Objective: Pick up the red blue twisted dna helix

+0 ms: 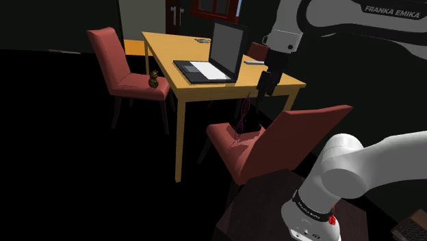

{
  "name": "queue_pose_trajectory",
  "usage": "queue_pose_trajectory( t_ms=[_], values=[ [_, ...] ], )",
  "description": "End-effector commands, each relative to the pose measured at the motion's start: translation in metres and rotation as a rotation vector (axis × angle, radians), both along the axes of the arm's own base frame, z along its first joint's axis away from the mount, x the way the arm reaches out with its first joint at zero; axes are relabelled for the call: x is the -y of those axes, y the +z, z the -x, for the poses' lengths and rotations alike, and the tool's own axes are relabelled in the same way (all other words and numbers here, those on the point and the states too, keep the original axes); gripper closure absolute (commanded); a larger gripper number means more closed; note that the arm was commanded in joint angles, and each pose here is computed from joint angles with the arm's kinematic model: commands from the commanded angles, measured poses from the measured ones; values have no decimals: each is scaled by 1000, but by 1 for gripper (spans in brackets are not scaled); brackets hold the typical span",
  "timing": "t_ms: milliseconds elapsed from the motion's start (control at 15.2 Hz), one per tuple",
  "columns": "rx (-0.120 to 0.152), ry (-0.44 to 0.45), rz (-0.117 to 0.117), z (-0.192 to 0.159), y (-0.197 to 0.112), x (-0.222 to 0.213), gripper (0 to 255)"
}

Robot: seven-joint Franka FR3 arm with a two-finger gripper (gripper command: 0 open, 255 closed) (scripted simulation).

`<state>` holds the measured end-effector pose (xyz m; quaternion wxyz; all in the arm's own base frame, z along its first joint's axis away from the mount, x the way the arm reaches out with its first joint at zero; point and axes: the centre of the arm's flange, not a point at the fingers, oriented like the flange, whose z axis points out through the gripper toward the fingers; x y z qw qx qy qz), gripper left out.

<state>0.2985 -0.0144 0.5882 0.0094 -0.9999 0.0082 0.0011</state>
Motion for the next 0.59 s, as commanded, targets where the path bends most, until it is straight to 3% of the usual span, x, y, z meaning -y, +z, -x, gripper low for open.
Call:
queue_pose_trajectory(
  t_ms=[0, 528],
  values=[
    [0, 0, 0, 0, 0, 0, 0],
    [-27, 157, 57, -49, -32, 81, 0]
  ],
)
